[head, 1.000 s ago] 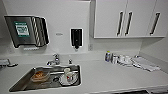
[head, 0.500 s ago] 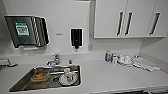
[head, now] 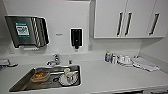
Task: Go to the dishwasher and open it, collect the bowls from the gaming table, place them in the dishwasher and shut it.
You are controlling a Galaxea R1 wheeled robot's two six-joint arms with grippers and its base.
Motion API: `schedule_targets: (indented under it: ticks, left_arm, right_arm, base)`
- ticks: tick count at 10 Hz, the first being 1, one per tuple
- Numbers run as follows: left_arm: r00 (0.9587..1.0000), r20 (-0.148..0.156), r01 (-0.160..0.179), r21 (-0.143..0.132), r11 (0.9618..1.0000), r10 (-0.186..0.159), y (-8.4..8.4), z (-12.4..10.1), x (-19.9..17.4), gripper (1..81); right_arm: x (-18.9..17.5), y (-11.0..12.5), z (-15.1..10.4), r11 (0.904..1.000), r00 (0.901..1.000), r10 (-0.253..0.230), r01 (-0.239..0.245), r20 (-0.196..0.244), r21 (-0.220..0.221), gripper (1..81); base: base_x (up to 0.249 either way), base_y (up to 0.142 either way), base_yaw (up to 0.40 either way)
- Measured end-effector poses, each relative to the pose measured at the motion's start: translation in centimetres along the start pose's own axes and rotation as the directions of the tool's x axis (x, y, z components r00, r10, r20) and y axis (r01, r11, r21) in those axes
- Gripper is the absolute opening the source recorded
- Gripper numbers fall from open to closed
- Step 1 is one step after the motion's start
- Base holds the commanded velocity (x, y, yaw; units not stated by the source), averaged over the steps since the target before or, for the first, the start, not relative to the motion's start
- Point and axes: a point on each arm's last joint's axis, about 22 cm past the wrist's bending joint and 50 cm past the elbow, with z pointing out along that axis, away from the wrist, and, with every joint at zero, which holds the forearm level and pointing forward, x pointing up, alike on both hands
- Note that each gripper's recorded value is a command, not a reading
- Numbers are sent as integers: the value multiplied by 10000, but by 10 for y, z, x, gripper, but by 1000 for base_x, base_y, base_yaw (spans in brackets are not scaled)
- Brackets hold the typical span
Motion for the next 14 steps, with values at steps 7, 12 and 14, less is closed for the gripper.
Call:
schedule_targets:
  ticks: [7, 12, 14]
  left_arm:
    - [10000, -76, -21, -38, 10000, 20, 2, 0, 1, 811]
    - [9999, -102, -29, -116, 9999, 28, 8, 2, 0, 811]
    - [9999, -108, -42, -119, 9999, 41, 8, 2, 0, 811]
  right_arm:
    - [-25, 30, -3, 9994, 9988, 16, 1, 496, -339, 811]
    - [-43, 58, -5, 9975, 9962, 1, 60, 868, -697, 811]
    - [-61, 85, -8, 9943, 9920, 105, 30, 1256, -1063, 811]
  base:
    - [0, 0, 0]
    - [0, 0, 0]
    - [0, 0, 0]
